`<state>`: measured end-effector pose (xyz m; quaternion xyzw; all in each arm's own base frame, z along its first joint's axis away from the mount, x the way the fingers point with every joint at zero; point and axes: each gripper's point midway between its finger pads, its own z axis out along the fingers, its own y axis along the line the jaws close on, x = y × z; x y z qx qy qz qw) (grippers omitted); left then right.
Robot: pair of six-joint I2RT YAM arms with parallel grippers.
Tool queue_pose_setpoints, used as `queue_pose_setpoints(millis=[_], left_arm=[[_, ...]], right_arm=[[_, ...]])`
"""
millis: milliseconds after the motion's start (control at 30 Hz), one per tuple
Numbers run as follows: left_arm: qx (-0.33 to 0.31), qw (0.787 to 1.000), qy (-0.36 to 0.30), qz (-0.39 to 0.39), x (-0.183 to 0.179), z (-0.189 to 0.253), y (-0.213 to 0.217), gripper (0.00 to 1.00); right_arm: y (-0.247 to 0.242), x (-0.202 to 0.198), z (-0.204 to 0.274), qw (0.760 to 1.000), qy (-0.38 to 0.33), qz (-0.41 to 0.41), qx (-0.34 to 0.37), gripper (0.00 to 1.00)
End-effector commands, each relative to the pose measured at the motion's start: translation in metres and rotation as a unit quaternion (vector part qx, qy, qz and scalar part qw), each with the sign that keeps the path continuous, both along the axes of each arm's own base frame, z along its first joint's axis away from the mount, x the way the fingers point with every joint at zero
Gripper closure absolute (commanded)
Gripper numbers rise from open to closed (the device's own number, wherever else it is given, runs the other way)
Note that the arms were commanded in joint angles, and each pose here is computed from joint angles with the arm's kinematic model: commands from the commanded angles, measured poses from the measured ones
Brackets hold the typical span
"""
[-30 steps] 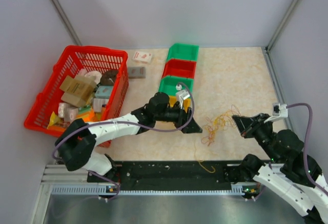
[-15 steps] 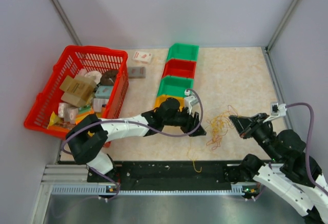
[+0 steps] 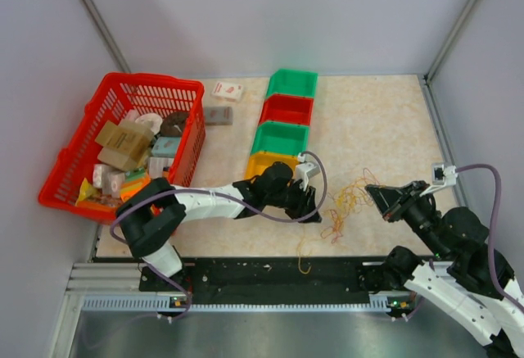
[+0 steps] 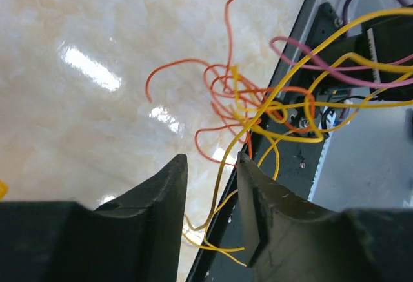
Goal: Untangle the cables
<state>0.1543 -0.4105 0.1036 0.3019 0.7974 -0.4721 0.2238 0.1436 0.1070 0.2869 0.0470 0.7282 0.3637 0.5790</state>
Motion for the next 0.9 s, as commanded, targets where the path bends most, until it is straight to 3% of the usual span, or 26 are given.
queue_pose_setpoints(millis=[0,67,100,200,300,367,400,500,533,633,700,767,867], left_arm=[[-0.005,1.000,-0.021,-0.011,0.004,0.016,-0.008,0.67],[0.012,0.999,-0.036,0.005,0.008,0.017,0.002,0.97],[0.016,0.999,-0.047,0.018,0.011,0.020,0.008,1.00],[0.020,0.995,-0.092,0.041,0.016,0.043,0.027,1.00],[0.014,0.989,-0.131,0.062,0.015,0.078,0.050,1.00],[-0.003,0.984,-0.158,0.078,0.014,0.112,0.064,1.00],[-0.015,0.981,-0.173,0.082,0.013,0.131,0.071,1.00],[-0.068,0.969,-0.215,0.097,0.009,0.192,0.085,1.00],[-0.099,0.963,-0.231,0.097,0.005,0.218,0.088,1.00],[-0.120,0.966,-0.220,0.067,-0.004,0.247,0.078,1.00],[-0.125,0.973,-0.194,0.028,-0.014,0.255,0.064,1.00],[-0.137,0.973,-0.183,0.018,-0.015,0.258,0.055,1.00],[-0.150,0.971,-0.183,0.014,-0.015,0.263,0.051,1.00]], right_arm=[[-0.005,-0.003,0.029,0.999,-0.038,-0.004,0.032,1.00],[-0.008,-0.003,0.029,0.999,-0.039,-0.010,0.031,1.00],[-0.012,-0.001,0.026,0.999,-0.038,-0.021,0.028,1.00],[-0.040,0.009,0.006,0.994,0.000,-0.106,0.018,1.00],[-0.094,0.012,-0.044,0.960,0.092,-0.265,0.013,0.98],[-0.104,0.014,-0.061,0.945,0.114,-0.307,0.002,0.95],[-0.104,0.016,-0.068,0.942,0.122,-0.313,-0.010,0.88],[-0.093,0.024,-0.096,0.932,0.163,-0.316,-0.077,0.54],[-0.087,0.026,-0.107,0.926,0.184,-0.314,-0.102,0.32],[-0.061,0.032,-0.130,0.918,0.238,-0.277,-0.153,0.15],[-0.033,0.036,-0.133,0.930,0.248,-0.208,-0.173,0.15],[0.013,0.038,-0.124,0.958,0.219,-0.081,-0.170,0.21],[0.072,0.016,-0.103,0.979,0.147,0.099,-0.099,0.22]])
